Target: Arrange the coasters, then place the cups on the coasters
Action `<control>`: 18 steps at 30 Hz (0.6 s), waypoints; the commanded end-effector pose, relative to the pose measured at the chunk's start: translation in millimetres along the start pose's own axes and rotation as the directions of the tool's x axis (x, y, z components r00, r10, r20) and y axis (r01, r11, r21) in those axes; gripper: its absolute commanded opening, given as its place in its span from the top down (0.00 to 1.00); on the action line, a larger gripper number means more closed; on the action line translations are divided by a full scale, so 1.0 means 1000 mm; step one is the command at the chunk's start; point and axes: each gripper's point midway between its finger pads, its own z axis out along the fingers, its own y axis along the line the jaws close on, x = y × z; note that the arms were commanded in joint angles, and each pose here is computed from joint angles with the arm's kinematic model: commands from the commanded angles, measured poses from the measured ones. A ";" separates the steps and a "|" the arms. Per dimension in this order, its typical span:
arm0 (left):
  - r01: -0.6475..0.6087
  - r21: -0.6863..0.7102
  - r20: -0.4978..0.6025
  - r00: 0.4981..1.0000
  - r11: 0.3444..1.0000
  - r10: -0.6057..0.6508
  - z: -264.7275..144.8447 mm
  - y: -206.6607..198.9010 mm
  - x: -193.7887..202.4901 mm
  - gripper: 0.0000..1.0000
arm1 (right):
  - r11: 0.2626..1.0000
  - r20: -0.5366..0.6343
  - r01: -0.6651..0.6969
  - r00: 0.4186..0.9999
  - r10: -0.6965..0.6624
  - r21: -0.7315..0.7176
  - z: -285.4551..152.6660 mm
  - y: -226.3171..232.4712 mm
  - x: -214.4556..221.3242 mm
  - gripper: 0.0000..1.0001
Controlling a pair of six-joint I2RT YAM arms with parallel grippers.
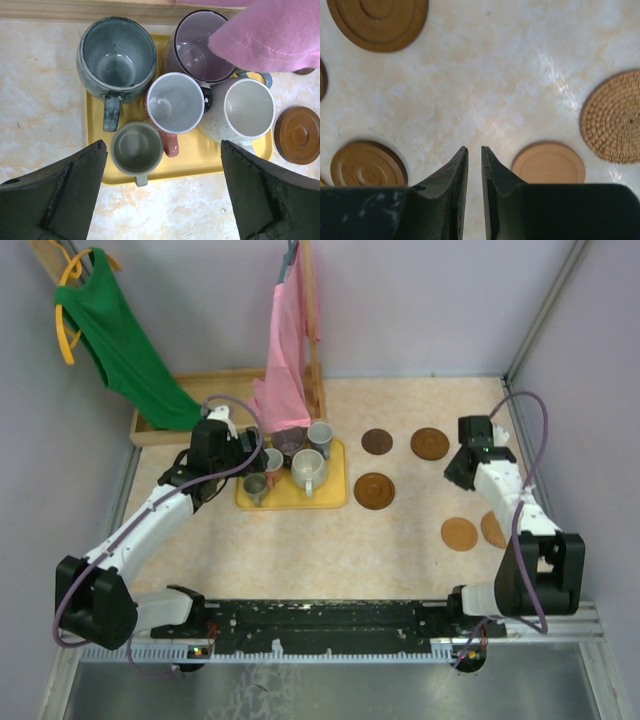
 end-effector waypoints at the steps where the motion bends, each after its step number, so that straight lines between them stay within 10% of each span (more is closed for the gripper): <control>1: 0.000 0.038 0.005 1.000 0.999 0.000 0.004 -0.011 0.000 0.00 | 0.997 -0.066 -0.068 0.996 0.065 -0.045 -0.018 -0.006 0.040 0.82; 18: -0.019 0.076 -0.014 1.000 0.997 0.020 0.009 -0.022 0.008 0.00 | 0.992 -0.184 -0.050 0.980 0.071 0.118 0.008 -0.054 0.113 0.82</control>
